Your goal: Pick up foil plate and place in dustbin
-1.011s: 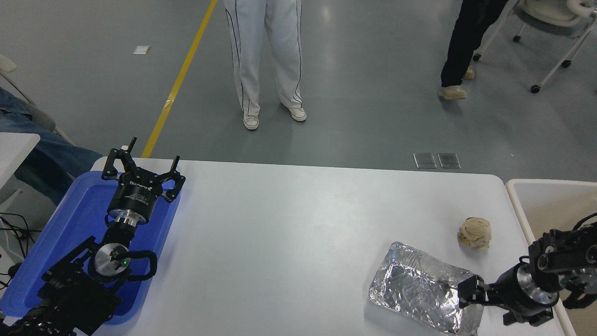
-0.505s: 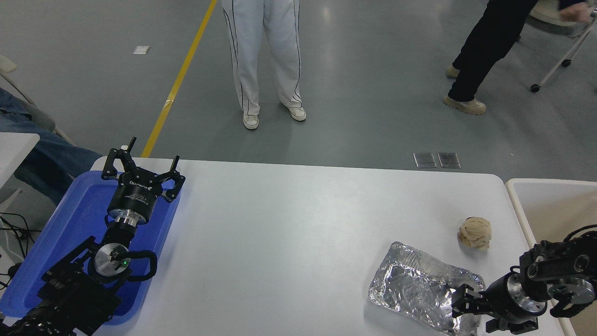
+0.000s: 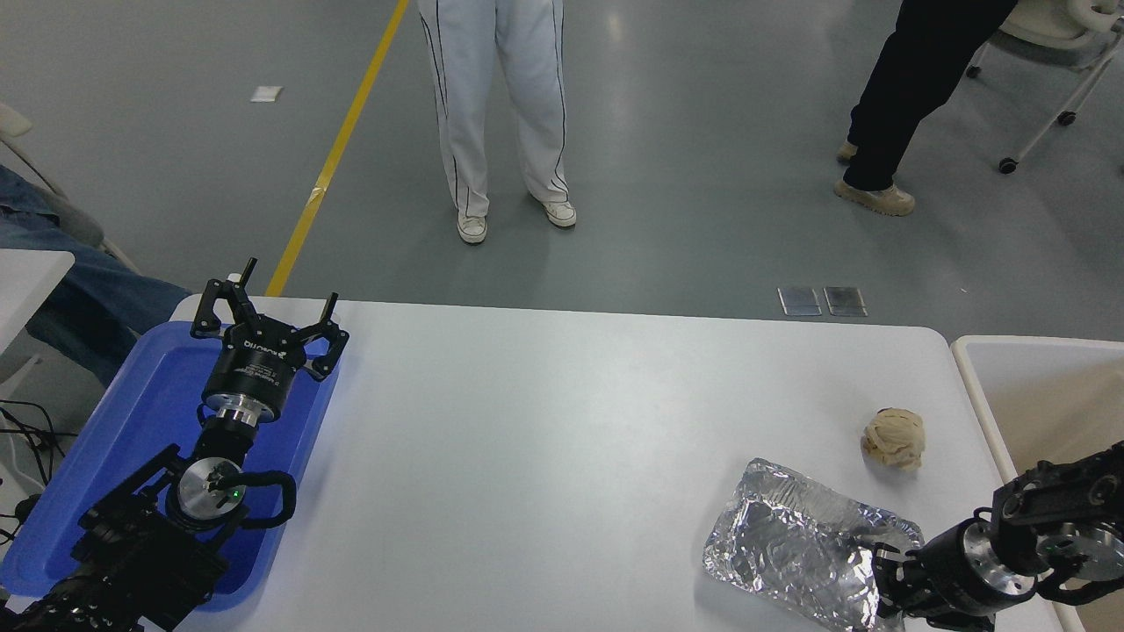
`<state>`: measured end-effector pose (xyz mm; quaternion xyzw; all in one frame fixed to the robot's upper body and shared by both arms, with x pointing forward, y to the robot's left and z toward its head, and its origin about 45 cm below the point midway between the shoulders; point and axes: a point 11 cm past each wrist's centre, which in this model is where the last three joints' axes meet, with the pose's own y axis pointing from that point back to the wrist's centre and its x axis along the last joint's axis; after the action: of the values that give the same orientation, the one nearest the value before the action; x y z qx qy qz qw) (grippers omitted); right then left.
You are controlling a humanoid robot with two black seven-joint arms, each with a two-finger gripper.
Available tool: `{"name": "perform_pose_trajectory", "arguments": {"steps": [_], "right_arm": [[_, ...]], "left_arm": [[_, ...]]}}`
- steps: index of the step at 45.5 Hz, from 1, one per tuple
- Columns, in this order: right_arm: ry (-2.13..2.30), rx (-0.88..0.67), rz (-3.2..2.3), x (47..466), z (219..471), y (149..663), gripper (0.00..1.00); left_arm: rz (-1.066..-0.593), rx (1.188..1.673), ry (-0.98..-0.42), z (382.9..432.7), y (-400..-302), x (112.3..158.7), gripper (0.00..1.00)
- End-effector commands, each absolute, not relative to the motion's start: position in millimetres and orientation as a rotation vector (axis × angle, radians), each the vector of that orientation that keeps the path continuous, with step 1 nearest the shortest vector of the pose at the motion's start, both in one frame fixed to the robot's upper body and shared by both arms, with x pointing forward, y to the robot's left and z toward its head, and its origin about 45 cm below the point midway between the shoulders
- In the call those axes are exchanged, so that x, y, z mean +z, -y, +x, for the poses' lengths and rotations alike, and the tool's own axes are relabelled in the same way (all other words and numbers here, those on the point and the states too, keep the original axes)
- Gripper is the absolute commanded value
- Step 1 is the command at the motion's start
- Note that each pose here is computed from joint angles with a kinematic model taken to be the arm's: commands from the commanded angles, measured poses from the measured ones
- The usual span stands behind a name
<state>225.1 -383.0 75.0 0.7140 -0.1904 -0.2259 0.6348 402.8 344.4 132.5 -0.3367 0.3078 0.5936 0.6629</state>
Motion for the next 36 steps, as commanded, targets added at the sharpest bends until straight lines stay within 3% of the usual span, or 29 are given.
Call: {"name": "perform_pose_trajectory", "arguments": {"steps": [1, 20, 31, 36], "right_arm": [[0.464, -0.534, 1.625, 79.4, 226.3, 390.0, 0.00], [0.243, -0.459, 1.577, 131.4, 239.1, 402.2, 0.00], [0.112, -0.503, 1.595, 199.6, 264.9, 397.3, 0.00], [0.140, -0.433, 1.608, 230.3, 284.4, 391.2, 0.00]], "left_arm": [[-0.761, 1.341, -0.695, 402.8, -344.5, 132.5, 1.00], [-0.762, 1.342, -0.695, 403.0, -344.4, 132.9, 1.00], [-0.762, 1.342, -0.695, 403.0, -344.4, 132.8, 1.00], [-0.762, 1.343, -0.695, 402.9, -344.8, 132.5, 1.00]]}}
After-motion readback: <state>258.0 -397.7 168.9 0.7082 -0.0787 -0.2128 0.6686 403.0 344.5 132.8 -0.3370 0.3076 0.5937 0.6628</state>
